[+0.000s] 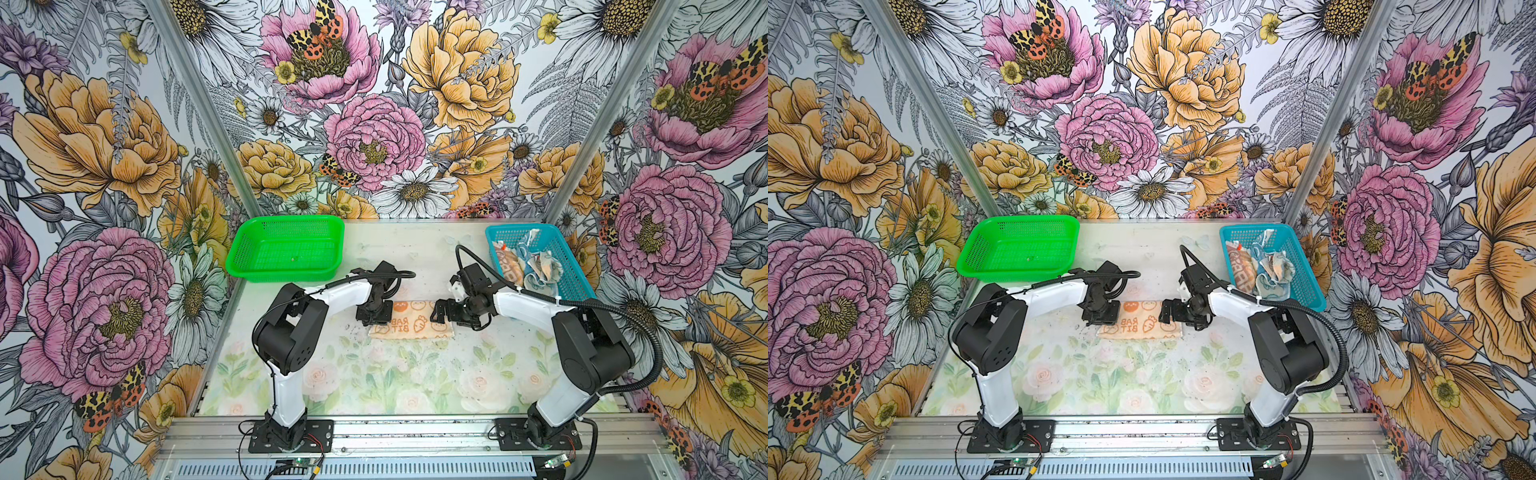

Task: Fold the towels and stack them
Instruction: 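Lower the left gripper onto the strip's end nearest it and grasp it, then lift the rabbit towel with the left gripper and carry it into the green basket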

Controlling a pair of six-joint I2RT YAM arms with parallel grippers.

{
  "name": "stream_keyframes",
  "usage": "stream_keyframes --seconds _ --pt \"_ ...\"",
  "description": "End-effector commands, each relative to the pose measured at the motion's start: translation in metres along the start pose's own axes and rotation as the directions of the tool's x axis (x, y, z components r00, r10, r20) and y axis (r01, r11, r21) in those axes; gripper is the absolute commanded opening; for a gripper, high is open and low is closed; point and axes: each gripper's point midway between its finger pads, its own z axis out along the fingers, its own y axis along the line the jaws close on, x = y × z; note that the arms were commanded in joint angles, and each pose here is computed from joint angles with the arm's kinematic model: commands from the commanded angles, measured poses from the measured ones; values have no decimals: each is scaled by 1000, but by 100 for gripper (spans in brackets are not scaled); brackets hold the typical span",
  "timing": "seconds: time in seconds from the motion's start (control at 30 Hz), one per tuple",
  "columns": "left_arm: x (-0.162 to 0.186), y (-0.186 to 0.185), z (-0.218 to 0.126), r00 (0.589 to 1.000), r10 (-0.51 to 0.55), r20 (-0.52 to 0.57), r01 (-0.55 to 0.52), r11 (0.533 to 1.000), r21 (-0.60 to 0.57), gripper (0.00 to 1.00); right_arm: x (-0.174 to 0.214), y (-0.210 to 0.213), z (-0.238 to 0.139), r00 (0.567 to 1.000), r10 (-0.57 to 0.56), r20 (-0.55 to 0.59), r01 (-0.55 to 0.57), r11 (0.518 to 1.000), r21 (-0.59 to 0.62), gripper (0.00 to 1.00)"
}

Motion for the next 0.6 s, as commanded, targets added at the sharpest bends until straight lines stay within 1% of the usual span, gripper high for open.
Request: stream_keyframes --seconds 0.0,0.07,0.13,0.17,0.2,0.3,0.43,0.57 --pt "7 8 11 999 16 -40 -18 998 -54 15 0 5 1 1000 -12 12 12 1000 -24 99" --pt "6 8 11 999 29 -39 -31 997 -67 11 0 6 1 1000 -13 12 14 999 -29 99" --pt "5 8 11 998 41 -45 -44 996 -74 8 -2 7 0 1000 -16 19 16 999 -30 99" --pt "4 10 10 998 45 -46 -49 995 -83 5 -3 7 0 1000 -17 22 18 999 -33 99" --pt "3 10 8 998 54 -44 -58 994 -92 0 -4 9 -1 999 -23 23 24 999 -37 99" --pt "-5 17 -1 995 89 -38 -94 985 -144 0 -10 17 -6 998 -42 38 45 997 -60 99" --pt "-22 29 -19 988 150 -36 -154 960 -234 0 -24 30 -18 993 -82 83 89 992 -85 99" --pt "-42 45 -41 987 161 -8 -156 943 -293 0 -37 41 -30 986 -107 127 120 988 -99 99"
